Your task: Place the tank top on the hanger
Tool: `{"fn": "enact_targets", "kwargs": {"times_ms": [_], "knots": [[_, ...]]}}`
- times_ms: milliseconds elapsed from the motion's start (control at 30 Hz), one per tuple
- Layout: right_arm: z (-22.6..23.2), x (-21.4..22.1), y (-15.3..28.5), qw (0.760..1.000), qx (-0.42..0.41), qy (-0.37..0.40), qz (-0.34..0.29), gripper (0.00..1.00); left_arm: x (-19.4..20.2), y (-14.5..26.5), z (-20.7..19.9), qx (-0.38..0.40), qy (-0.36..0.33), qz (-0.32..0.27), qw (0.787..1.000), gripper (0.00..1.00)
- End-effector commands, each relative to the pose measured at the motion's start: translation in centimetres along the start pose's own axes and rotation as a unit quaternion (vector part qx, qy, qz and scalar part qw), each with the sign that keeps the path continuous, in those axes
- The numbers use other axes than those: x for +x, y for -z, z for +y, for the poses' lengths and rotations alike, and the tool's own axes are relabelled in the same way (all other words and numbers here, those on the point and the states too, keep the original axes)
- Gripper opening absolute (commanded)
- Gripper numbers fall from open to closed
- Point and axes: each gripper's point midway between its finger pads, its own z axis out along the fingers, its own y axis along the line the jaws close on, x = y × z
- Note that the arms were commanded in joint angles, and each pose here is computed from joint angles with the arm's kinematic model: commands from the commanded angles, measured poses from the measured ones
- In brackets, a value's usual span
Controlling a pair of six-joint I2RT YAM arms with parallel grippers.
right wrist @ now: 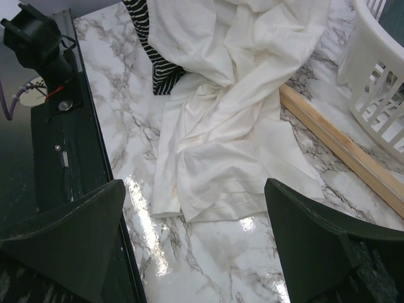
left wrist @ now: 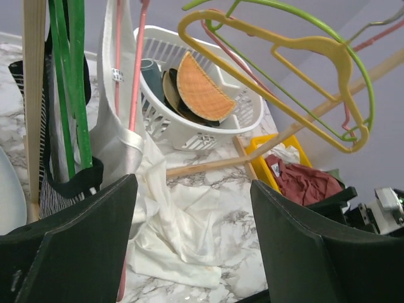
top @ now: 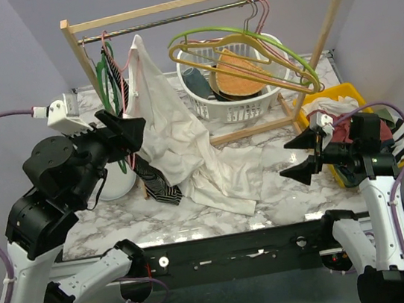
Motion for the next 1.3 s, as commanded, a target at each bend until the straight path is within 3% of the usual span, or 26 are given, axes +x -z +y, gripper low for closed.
{"fn": "enact_targets", "kwargs": {"times_ms": [0, 233, 333, 367, 467, 567, 667, 700, 800, 1000, 1267], "knots": [[-0.4, 0.2, 0.4, 1.0, 0.018, 0.005, 0.007, 1.0, -0.2, 2.9, -1.7, 0.084, -0.06, 0.012, 0.995, 0.83], [-1.8, -0.7, 1.8, 0.996, 0.082, 0.018, 0.011, 1.0, 1.7, 7.0, -5.4, 0.254, -0.112, 0.031, 0.96, 0.88], [-2.9, -1.6, 3.2, 0.987, 0.154, 0.038, 0.034, 1.0, 3.0, 7.4, -6.4, 0.298, -0.119, 0.045, 0.946, 0.91], [-2.9, -2.2, 3.8, 0.981, 0.184, 0.045, 0.037, 1.0, 3.3, 7.3, -6.5, 0.304, -0.12, 0.048, 0.944, 0.96], [-4.3, -3.5, 6.5, 0.953, 0.291, 0.064, 0.061, 1.0, 4.7, 6.8, -6.9, 0.328, -0.127, 0.06, 0.934, 0.99], [-5.2, -5.3, 10.1, 0.905, 0.417, 0.068, 0.052, 1.0, 5.5, 6.4, -7.3, 0.344, -0.132, 0.066, 0.927, 0.99], [-5.4, -7.4, 14.3, 0.841, 0.54, 0.041, 0.018, 1.0, 6.2, 5.9, -7.5, 0.353, -0.137, 0.069, 0.923, 0.99], [-5.8, -7.6, 16.6, 0.802, 0.596, 0.029, 0.018, 1.0, 6.3, 6.0, -7.6, 0.359, -0.138, 0.07, 0.921, 0.99], [-5.3, -9.3, 19.8, 0.748, 0.663, 0.02, 0.007, 1.0, 6.4, 5.9, -7.6, 0.36, -0.14, 0.072, 0.92, 0.99], [-3.2, -13.7, 22.7, 0.7, 0.712, 0.03, -0.036, 1.0, 6.8, 6.3, -7.8, 0.369, -0.139, 0.082, 0.915, 0.99], [-3.1, -14.8, 23.7, 0.682, 0.729, 0.033, -0.047, 1.0, 6.2, 7.3, -7.4, 0.368, -0.147, 0.072, 0.915, 0.99]]}}
